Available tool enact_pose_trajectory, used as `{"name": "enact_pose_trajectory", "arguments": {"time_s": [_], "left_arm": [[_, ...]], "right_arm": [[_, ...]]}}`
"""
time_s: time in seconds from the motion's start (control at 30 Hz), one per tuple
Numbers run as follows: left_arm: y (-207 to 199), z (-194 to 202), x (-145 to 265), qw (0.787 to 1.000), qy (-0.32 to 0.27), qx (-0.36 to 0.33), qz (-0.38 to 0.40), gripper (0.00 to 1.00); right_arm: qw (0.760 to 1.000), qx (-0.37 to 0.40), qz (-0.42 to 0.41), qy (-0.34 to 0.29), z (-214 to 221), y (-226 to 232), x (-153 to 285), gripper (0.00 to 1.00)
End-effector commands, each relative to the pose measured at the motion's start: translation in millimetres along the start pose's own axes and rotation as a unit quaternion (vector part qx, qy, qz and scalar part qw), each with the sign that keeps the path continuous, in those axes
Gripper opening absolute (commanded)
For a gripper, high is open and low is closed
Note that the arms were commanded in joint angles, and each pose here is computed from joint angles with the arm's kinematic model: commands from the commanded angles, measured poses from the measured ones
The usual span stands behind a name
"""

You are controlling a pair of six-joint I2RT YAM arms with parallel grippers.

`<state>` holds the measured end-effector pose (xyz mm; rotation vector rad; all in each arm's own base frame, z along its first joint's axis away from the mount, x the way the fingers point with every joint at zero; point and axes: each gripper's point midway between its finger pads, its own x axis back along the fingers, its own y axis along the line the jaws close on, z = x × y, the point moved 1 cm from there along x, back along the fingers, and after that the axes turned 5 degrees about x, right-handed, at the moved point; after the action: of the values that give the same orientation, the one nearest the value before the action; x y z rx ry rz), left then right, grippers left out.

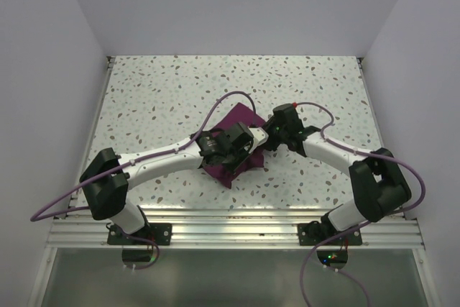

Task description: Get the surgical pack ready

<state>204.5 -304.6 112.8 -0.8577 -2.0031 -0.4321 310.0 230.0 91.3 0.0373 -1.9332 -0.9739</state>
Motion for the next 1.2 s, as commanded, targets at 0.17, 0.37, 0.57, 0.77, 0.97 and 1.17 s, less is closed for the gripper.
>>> {"name": "enact_pose_trajectory", "arguments": {"time_s": [0.17, 0.37, 0.57, 0.77, 0.97, 1.17], "left_arm": [[-6.8, -5.5, 11.8, 0.999, -0.028, -0.008, 0.019, 0.0], [-5.5, -5.4, 13.4, 0.999, -0.029, -0.006, 0.018, 0.0], [-9.0, -13.7, 14.7, 0.999, -0.038, -0.005, 0.025, 0.0], [-12.5, -21.7, 13.7, 0.999, -0.042, -0.007, 0.03, 0.0], [-12.0, -24.7, 14.6, 0.998, -0.046, -0.011, 0.03, 0.0], [-14.1, -27.9, 16.0, 0.998, -0.048, -0.01, 0.035, 0.0]], "right_arm": [[0.997, 0.011, -0.077, -0.019, -20.4, 50.4, 5.0, 0.06], [0.994, 0.012, -0.106, -0.02, -30.4, 51.9, -0.7, 0.0], [0.997, 0.039, -0.063, 0.021, -21.0, 39.1, -2.7, 0.42], [0.998, 0.043, -0.044, 0.026, -11.0, 23.7, 32.1, 0.69], [0.998, 0.043, -0.042, 0.031, 4.8, 3.7, 60.0, 0.62], [0.996, 0.031, -0.074, 0.044, 19.5, -2.0, 52.9, 0.1]]}}
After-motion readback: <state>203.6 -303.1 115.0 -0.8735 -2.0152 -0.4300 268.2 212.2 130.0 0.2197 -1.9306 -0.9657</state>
